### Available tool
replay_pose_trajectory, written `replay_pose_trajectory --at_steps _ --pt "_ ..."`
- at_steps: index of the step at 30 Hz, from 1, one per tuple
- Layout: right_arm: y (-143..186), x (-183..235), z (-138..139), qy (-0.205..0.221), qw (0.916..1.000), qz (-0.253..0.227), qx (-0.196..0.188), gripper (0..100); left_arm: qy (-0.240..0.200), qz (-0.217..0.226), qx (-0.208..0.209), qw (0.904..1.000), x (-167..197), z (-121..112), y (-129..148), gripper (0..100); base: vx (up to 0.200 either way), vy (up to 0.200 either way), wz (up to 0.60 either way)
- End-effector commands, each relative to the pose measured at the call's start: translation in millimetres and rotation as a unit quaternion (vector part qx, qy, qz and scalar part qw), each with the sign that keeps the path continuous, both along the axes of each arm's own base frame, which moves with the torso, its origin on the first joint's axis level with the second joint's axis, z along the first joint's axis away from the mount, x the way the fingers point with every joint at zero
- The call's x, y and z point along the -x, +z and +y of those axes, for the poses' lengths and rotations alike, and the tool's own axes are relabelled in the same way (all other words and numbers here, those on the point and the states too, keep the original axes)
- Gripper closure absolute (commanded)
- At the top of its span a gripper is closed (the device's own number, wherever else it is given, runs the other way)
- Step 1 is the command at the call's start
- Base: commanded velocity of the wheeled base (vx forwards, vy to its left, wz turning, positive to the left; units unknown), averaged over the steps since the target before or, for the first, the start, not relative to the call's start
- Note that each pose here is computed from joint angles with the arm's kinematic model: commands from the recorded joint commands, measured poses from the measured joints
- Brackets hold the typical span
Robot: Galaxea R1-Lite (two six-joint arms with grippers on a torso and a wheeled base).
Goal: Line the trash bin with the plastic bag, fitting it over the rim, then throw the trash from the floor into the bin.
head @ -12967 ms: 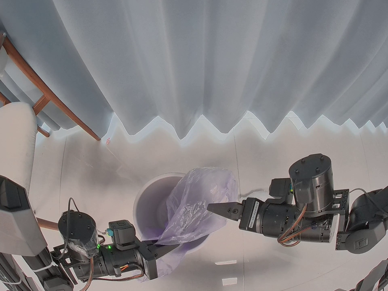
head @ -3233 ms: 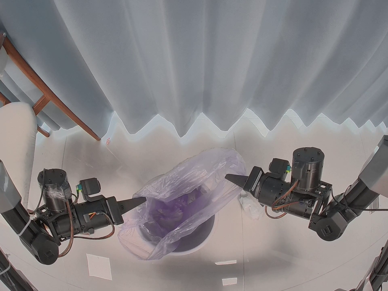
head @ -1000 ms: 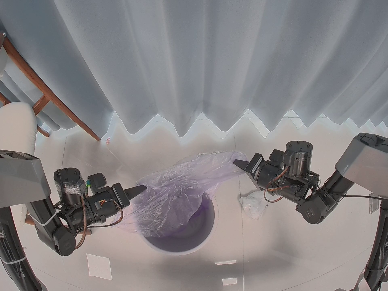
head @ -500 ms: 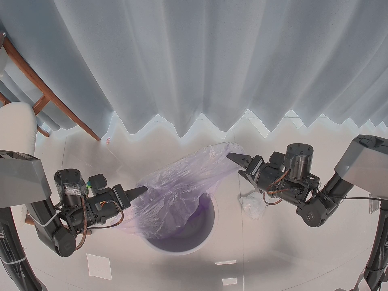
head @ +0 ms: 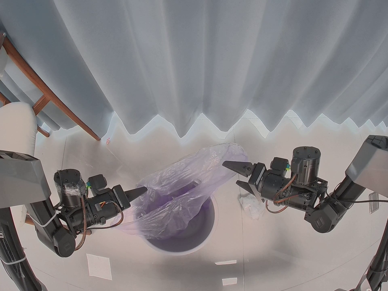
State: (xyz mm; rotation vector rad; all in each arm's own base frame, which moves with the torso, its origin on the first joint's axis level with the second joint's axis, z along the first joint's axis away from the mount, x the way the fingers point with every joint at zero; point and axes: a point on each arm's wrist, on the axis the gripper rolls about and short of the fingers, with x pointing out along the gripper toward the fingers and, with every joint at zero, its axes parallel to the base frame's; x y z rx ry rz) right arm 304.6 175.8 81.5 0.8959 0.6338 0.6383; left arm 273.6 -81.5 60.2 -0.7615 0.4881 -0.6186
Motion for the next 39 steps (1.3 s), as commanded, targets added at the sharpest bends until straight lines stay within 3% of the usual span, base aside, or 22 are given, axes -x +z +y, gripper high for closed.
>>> replay_pose_trajectory --at_steps 1,14,24,30,39 --pt "9 13 0 0.015 0.9999 0.000 -0.001 0 0.000 -0.001 0.001 1.0000 0 0 1 100 0.000 0.000 0.00" --pt "-1 34 2 0.043 0.9983 0.010 0.038 0 -0.004 -0.001 -0.001 1.0000 2 -2 1 100 0.000 0.000 0.00" --pt "1 66 29 0.114 0.9927 0.022 0.033 0 -0.007 0.001 -0.002 1.0000 4 -3 0 100 0.000 0.000 0.00" --pt "7 78 46 0.130 0.9898 0.057 -0.003 0 -0.020 -0.004 -0.001 0.9998 11 -10 1 100 0.000 0.000 0.00" --pt "-1 88 67 0.150 0.9861 0.071 -0.001 0 -0.035 -0.005 -0.002 0.9994 19 -16 4 100 0.000 0.000 0.00"
